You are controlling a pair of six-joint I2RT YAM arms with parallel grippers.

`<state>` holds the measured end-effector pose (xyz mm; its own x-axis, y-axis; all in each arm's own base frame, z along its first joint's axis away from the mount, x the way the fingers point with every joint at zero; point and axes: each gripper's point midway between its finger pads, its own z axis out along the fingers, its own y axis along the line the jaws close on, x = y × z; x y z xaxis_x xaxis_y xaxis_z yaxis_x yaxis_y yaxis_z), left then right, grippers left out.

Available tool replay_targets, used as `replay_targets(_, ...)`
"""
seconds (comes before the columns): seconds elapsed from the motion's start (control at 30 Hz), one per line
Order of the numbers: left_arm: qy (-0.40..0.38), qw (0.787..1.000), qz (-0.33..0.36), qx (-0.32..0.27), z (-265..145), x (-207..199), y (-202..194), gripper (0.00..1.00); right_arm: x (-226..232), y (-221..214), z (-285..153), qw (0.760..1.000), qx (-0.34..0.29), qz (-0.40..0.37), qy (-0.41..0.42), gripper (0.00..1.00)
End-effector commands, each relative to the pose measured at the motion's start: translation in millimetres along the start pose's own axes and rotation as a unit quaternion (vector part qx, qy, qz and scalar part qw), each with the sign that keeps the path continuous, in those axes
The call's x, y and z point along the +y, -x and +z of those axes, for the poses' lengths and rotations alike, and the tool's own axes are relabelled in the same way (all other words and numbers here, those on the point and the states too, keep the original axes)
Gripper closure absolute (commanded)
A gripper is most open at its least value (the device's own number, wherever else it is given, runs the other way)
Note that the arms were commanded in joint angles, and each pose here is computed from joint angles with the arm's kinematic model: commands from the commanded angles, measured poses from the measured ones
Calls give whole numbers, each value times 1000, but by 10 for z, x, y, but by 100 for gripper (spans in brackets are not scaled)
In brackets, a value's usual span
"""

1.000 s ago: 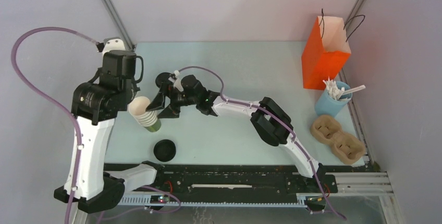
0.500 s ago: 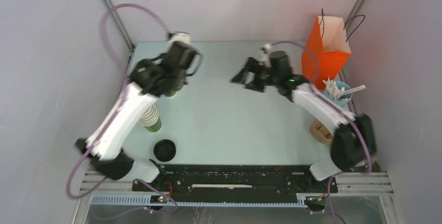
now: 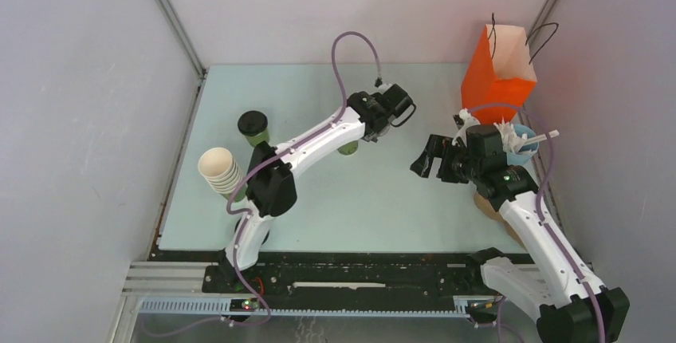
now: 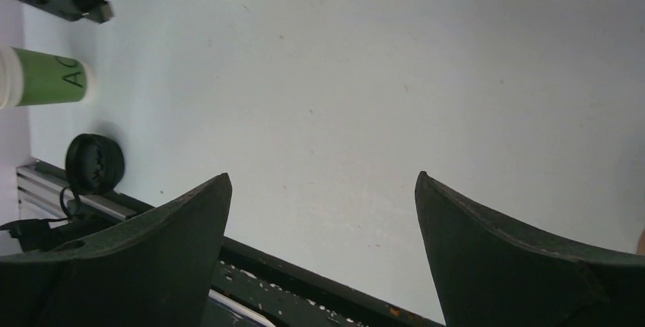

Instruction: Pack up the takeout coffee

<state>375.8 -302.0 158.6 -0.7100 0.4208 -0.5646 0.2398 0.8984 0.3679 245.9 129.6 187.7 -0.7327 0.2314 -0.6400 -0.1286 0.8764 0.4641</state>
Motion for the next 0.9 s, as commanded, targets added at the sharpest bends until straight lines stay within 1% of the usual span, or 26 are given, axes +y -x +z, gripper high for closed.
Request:
replay_targets(0.0,-40,998,-16,-39,-268,-191,219,100,-91,-53,-33,1000,5,-11,-8,0)
replay_targets(0.37,-54,998,20,-12,-195,-443,-6,99,-25,-68,-143,1000,-11,7,12,0)
replay_targets(0.5,-42,998,35,-6,-154,-476,-91,99,-18,-98,-163,1000,-12,10,16,0)
replay_targets(0.6,-41,998,38,1,-118,-483,-149,96,-18,-110,-177,1000,-13,12,17,0)
replay_targets(0.7,-41,998,40,3,-110,-494,-169,89,-15,-114,-188,1000,-15,12,18,0)
replay_targets(0.73,-41,998,39,1,-122,-488,-157,82,-19,-116,-187,1000,-15,12,17,0)
replay_targets(0.83,-45,998,35,-11,-218,-430,-80,56,-23,-118,-178,1000,-14,10,16,0)
replay_targets(0.87,-46,998,34,-16,-282,-383,-45,50,-23,-114,-169,1000,-14,9,17,0)
